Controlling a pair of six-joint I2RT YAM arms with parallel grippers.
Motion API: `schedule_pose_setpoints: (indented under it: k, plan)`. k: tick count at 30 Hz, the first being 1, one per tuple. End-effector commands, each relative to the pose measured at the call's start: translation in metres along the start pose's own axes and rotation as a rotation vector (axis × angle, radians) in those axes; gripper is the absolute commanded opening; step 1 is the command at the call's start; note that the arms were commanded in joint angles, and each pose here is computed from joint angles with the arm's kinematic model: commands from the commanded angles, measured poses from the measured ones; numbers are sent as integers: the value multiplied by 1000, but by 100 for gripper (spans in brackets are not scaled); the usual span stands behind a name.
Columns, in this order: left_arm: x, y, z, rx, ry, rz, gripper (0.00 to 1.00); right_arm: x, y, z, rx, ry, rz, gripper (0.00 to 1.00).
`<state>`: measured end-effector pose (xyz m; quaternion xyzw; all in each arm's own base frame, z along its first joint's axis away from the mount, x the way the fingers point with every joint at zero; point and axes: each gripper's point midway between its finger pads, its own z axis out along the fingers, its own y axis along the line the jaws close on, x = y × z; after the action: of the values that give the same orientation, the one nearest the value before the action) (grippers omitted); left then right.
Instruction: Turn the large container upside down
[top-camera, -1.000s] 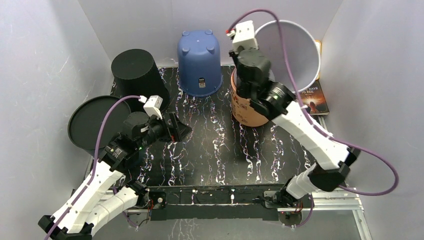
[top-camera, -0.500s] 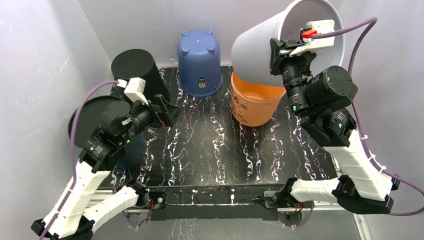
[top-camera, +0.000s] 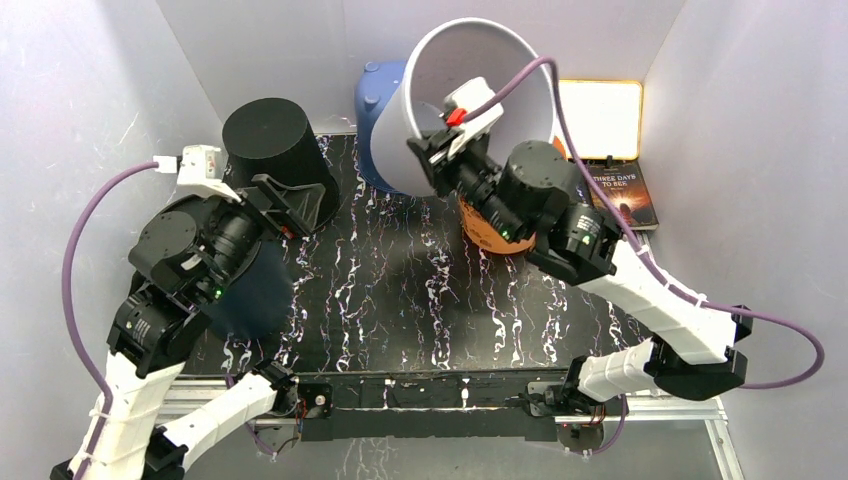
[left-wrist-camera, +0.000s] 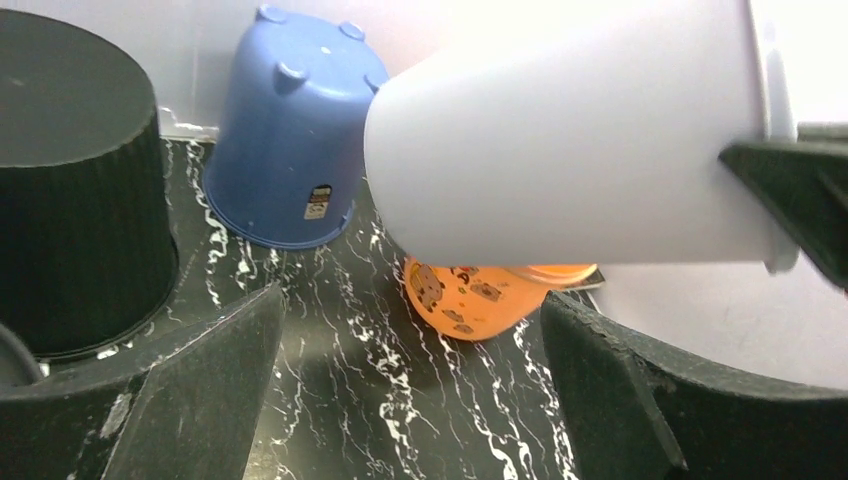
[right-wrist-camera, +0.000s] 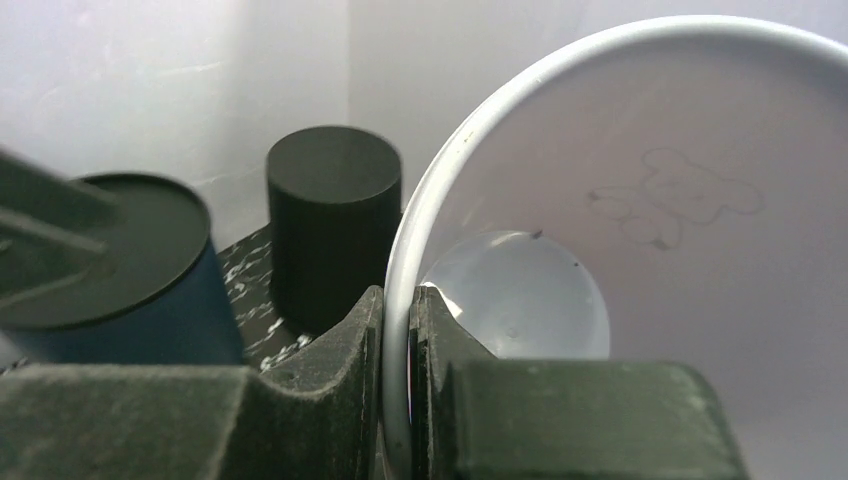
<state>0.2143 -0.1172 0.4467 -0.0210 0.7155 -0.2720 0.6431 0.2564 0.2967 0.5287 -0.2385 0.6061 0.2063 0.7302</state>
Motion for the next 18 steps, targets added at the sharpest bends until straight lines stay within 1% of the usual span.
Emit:
schedule_pose_setpoints:
  k: [1, 5, 10, 14, 15, 18]
  plan:
    - [-21, 13, -13, -63, -78, 27, 98, -10, 38, -6, -67, -38, 9, 0]
    - [-17, 15, -15, -64, -76, 26, 98, 10, 74, -11, -74, 14, -32, 0]
    - [-9, 17, -16, -63, -57, 20, 98, 37, 94, -26, -107, 58, 56, 0]
    - [-3, 18, -17, -58, -45, 15, 99, 90, 104, -36, -106, 122, 132, 0]
    - [-1, 18, -17, -59, -40, 15, 98, 109, 106, -39, -96, 147, 141, 0]
    - [6, 18, -15, -53, -17, 11, 98, 142, 104, -45, -48, 179, 198, 0]
